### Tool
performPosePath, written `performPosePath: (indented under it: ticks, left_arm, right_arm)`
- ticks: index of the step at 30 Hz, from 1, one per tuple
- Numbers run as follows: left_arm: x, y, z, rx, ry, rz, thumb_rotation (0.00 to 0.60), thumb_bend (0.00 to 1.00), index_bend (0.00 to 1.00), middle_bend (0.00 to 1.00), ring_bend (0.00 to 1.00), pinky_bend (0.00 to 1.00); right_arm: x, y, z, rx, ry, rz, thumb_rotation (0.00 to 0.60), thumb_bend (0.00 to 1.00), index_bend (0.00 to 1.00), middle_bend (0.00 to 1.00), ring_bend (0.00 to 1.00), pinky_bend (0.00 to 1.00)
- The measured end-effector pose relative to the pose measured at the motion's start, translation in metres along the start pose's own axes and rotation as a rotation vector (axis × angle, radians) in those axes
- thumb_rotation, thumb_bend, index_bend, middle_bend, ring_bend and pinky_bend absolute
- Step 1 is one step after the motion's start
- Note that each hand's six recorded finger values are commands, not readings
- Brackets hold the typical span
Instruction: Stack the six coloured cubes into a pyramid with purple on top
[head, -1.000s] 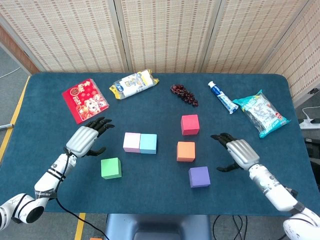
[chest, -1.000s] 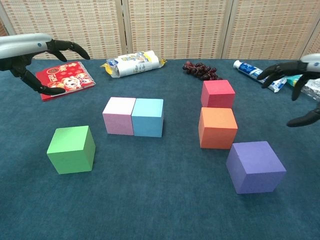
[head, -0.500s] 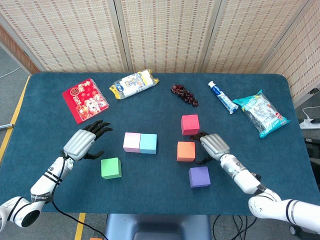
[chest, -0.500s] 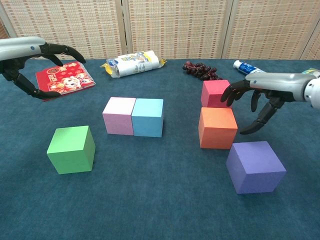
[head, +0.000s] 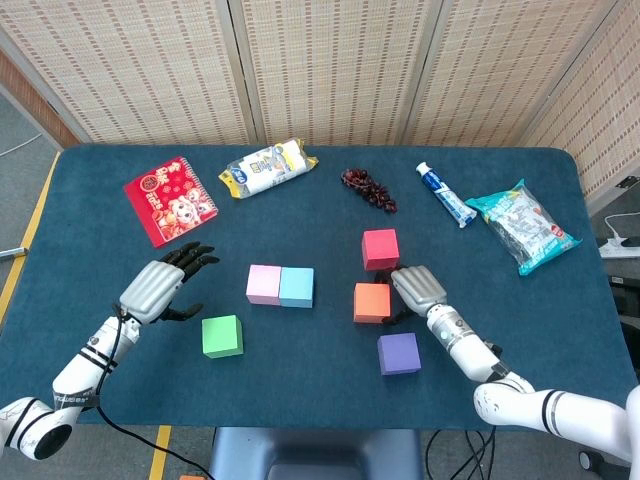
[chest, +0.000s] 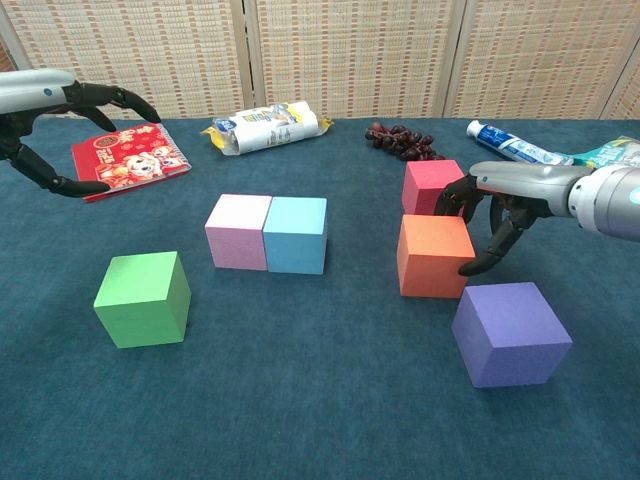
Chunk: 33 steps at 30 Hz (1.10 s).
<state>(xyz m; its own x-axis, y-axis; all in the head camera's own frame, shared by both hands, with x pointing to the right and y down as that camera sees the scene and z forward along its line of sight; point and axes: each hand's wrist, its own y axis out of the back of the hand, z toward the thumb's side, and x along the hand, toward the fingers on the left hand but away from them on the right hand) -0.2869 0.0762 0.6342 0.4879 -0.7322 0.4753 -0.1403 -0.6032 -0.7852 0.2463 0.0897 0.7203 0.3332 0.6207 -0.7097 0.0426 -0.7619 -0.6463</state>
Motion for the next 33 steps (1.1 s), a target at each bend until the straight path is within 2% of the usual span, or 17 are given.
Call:
performPosePath:
  ticks: [3,7,13,21,26,33]
  left_arm:
    - [0.000,0.000,0.000,-0.005,-0.002,-0.001,0.600,0.32,0.17,0.09,0.02,0.18]
    - [0.000,0.000,0.000,-0.013,-0.005,-0.001,0.600,0.32,0.16,0.08,0.02,0.18]
    - [0.000,0.000,-0.001,-0.019,-0.007,-0.003,0.600,0.32,0.16,0.08,0.02,0.18]
    - [-0.001,0.000,-0.005,-0.022,0.005,-0.007,0.600,0.31,0.15,0.08,0.02,0.18]
    - [-0.002,-0.001,-0.007,-0.027,0.011,-0.010,0.600,0.32,0.15,0.08,0.02,0.17]
    - [-0.003,-0.002,-0.009,-0.031,0.021,-0.012,0.600,0.32,0.14,0.08,0.02,0.17]
  right_arm:
    - [-0.003,-0.002,0.002,-0.007,-0.003,-0.010,0.600,0.25,0.52,0.49,0.46,0.61]
    - [-0.006,0.000,0.008,-0.028,0.005,-0.028,0.600,0.25,0.55,0.50,0.47,0.61]
    - [-0.015,0.003,0.018,-0.045,0.029,-0.034,0.600,0.25,0.55,0.50,0.47,0.61]
    - [-0.042,0.018,0.036,0.003,0.073,-0.040,0.600,0.26,0.53,0.50,0.45,0.61]
    - [-0.057,0.023,0.050,0.052,0.103,-0.012,0.600,0.26,0.52,0.50,0.44,0.61]
    - [-0.067,0.022,0.055,0.068,0.103,0.019,0.600,0.26,0.50,0.50,0.43,0.61]
